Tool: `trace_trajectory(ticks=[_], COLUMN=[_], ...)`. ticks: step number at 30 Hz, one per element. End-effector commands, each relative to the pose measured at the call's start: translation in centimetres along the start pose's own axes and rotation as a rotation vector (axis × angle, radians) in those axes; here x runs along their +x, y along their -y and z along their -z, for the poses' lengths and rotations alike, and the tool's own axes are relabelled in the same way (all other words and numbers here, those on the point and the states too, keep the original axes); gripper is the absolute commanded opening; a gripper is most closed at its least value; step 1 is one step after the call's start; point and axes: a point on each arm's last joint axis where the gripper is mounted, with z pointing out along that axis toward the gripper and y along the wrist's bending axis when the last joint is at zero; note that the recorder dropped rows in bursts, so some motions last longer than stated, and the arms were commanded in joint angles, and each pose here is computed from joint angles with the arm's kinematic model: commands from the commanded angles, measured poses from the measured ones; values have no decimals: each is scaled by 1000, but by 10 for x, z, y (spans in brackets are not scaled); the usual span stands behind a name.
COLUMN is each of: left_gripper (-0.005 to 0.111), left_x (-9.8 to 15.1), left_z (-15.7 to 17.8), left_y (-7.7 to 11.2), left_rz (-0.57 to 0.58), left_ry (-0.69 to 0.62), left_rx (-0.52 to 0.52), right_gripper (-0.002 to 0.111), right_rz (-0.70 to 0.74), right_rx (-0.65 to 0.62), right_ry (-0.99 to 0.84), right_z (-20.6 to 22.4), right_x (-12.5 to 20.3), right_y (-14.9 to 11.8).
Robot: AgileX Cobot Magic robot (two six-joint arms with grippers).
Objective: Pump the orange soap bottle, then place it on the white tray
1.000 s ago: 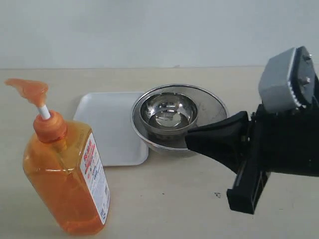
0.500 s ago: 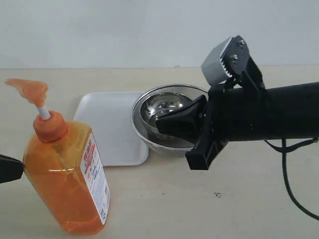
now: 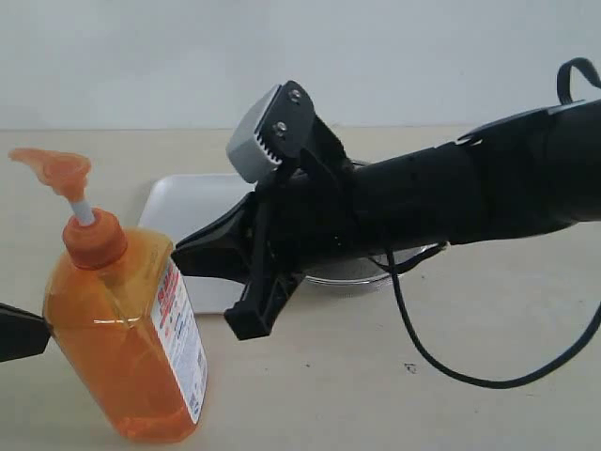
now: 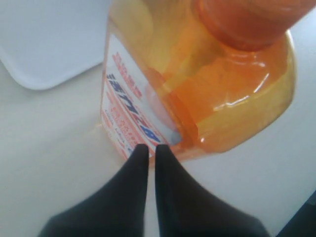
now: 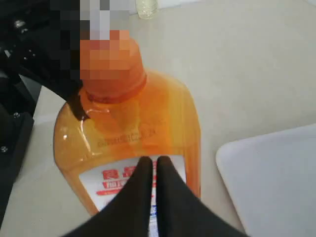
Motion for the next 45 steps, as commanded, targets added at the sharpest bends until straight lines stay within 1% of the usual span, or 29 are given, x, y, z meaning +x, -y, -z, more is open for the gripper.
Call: trace_trajectory(ticks=[1, 3, 4, 6, 9, 11, 15, 20, 32, 36, 38, 41, 42, 45], left_gripper=[5, 5, 5, 5, 5, 5, 5, 5, 5, 5, 5, 5, 5, 5], left_x=[-3, -4, -5, -6, -6, -6, -7, -8, -10, -10, -10, -16, -18, -19], left_z=[1, 1, 1, 1, 1, 2, 2, 3, 1, -6, -9, -9, -8, -8], left_y=[0, 2, 5, 7, 9, 12, 15, 21, 21, 17, 15, 17, 19, 19], left_rz=[3, 22, 16, 13, 23, 30, 41, 44, 65, 85, 77, 64, 64, 59], left_ry=[20, 31, 43, 56, 54, 56, 61, 81, 82, 54, 47, 103, 131, 134], left_rx=[6, 25, 56, 75, 99, 142, 166, 237, 258, 281, 285, 314, 340, 353], right_gripper=[0, 0, 0, 0, 0, 0, 0, 0, 0, 0, 0, 0, 0, 0], right_rz=[16, 17, 17, 17, 17, 17, 17, 19, 19, 19, 19, 19, 19, 19], right_rx=[25, 34, 39, 44, 52, 56, 56, 58, 59, 59, 59, 59, 59, 59], right_ry=[-8, -10, -13, -16, -20, -22, -22, -23, -24, -24, -24, -24, -24, -24], right_z=[-5, -5, -5, -5, -5, -5, -5, -5, -5, -5, -5, -5, -5, -5], right_x=[-4, -5, -5, -4, -4, -4, -4, -4, -4, -4, -4, -4, -4, -4], right_y=[0, 1, 2, 2, 3, 3, 3, 3, 3, 3, 3, 3, 3, 3])
